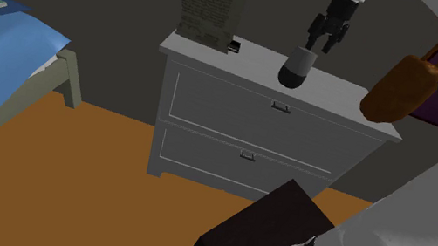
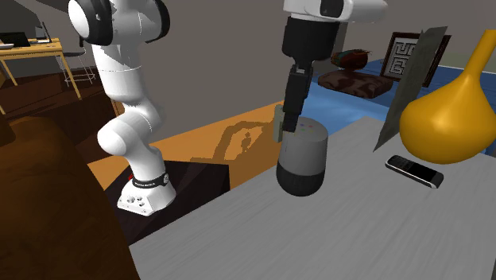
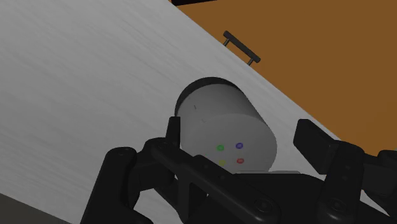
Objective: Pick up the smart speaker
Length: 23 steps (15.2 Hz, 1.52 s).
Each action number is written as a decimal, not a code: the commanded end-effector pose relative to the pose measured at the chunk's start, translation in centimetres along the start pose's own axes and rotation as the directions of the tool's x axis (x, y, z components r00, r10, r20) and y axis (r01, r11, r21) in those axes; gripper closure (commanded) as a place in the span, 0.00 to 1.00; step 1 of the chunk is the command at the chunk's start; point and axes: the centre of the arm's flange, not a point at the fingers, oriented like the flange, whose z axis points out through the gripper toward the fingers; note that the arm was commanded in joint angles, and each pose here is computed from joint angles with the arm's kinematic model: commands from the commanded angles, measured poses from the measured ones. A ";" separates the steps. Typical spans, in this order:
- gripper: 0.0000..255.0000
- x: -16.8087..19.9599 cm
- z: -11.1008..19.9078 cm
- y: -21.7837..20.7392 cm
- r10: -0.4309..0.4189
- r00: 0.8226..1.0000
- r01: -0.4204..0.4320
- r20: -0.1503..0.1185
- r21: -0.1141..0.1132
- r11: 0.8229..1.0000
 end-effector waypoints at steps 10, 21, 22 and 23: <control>1.00 0.3 2.9 0.1 0.000 1.000 0.000 0.000 0.000 1.000; 1.00 0.1 0.3 0.1 0.000 1.000 0.000 0.000 0.001 1.000; 1.00 0.1 -0.3 0.0 0.000 1.000 0.000 0.000 0.001 1.000; 1.00 0.0 -0.8 0.0 0.000 1.000 0.000 0.000 0.001 1.000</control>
